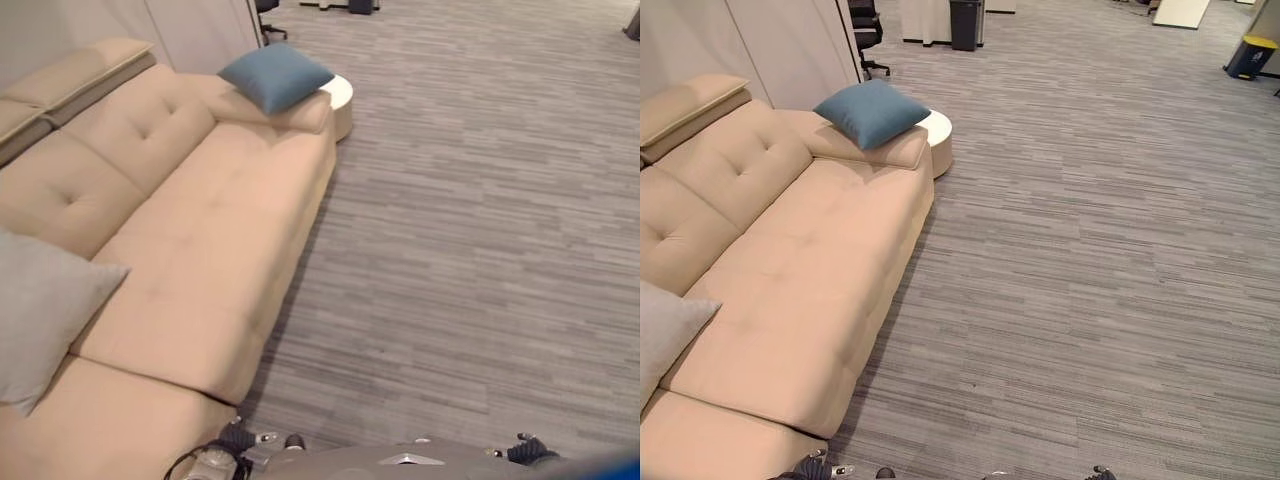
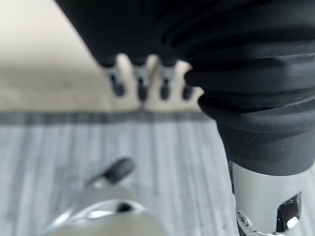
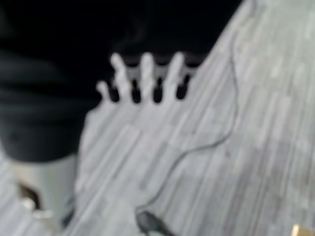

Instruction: Pick up all the scattered cushions and arrange them neatly on the sofa.

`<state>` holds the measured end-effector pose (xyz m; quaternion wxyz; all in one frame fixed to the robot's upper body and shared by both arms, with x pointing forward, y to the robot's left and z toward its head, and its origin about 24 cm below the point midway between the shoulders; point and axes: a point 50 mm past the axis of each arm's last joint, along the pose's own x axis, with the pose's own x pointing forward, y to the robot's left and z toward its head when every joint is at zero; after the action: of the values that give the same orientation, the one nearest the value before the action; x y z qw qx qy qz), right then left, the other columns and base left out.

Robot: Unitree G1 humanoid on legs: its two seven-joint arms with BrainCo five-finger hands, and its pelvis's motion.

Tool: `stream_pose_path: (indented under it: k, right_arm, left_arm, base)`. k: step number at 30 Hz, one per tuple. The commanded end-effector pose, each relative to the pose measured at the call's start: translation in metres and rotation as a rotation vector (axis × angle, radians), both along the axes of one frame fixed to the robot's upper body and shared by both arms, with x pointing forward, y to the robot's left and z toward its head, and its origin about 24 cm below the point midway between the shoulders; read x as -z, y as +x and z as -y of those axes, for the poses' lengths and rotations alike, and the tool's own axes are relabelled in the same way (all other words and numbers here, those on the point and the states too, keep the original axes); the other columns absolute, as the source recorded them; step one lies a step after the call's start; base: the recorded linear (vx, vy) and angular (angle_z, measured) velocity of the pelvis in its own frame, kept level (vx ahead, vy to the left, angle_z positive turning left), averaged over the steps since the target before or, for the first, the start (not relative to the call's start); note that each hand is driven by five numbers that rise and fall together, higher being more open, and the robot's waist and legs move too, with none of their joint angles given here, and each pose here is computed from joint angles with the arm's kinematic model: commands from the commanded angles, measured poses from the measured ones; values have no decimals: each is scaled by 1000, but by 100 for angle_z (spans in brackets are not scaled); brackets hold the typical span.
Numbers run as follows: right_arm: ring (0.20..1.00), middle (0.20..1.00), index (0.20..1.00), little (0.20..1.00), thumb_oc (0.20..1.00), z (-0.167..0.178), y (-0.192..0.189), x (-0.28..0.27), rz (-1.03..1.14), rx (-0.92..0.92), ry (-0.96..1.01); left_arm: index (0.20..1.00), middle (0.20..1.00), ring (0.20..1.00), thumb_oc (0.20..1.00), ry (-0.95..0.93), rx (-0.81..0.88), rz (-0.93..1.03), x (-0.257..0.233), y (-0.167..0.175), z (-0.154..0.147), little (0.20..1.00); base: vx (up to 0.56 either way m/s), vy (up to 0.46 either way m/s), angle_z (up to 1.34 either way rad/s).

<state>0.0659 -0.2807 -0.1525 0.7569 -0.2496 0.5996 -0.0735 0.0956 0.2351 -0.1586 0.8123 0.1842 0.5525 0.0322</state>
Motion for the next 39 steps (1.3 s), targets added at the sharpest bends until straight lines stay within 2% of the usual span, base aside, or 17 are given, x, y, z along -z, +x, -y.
stream_pose_path:
  k: [1, 4, 5, 17, 20, 30, 39]
  right_arm:
    - [1000, 1000, 1000, 1000, 1000, -1, 18, -3, 46, 8, -6]
    - [1000, 1000, 1000, 1000, 1000, -2, 17, -2, 45, 14, -2]
    - [1000, 1000, 1000, 1000, 1000, 7, 6, -4, 154, 280, 8]
    - [1000, 1000, 1000, 1000, 1000, 7, 9, -4, 142, 241, 14]
    - [1000, 1000, 1000, 1000, 1000, 10, 28, -10, 183, 192, 3]
    - [1000, 1000, 1000, 1000, 1000, 0, 46, -11, 195, 93, 17]
    - [1000, 1000, 1000, 1000, 1000, -6, 63, -16, 234, -15, 15]
  left_arm:
    - [1000, 1000, 1000, 1000, 7, -1, 36, -5, 13, -8, 1000]
    - [1000, 1000, 1000, 1000, 6, 15, 21, -4, 10, -6, 1000]
    - [1000, 1000, 1000, 1000, 16, -39, 15, -1, 9, -2, 1000]
    - [1000, 1000, 1000, 1000, 6, -44, 24, -2, 9, -4, 1000]
    - [1000, 1000, 1000, 1000, 2, -56, 68, -6, 19, -7, 1000]
    - [1000, 1000, 1000, 1000, 14, -24, 116, -13, 37, -10, 1000]
    - [1000, 1000, 1000, 1000, -32, 1, 182, -18, 59, 2, 1000]
  base:
    - [52, -20, -5]
    - [25, -7, -3]
    - [0, 0, 0]
    - [36, 32, -2]
    - [-7, 100, -13]
    - [45, 137, -24]
    - [238, -36, -3]
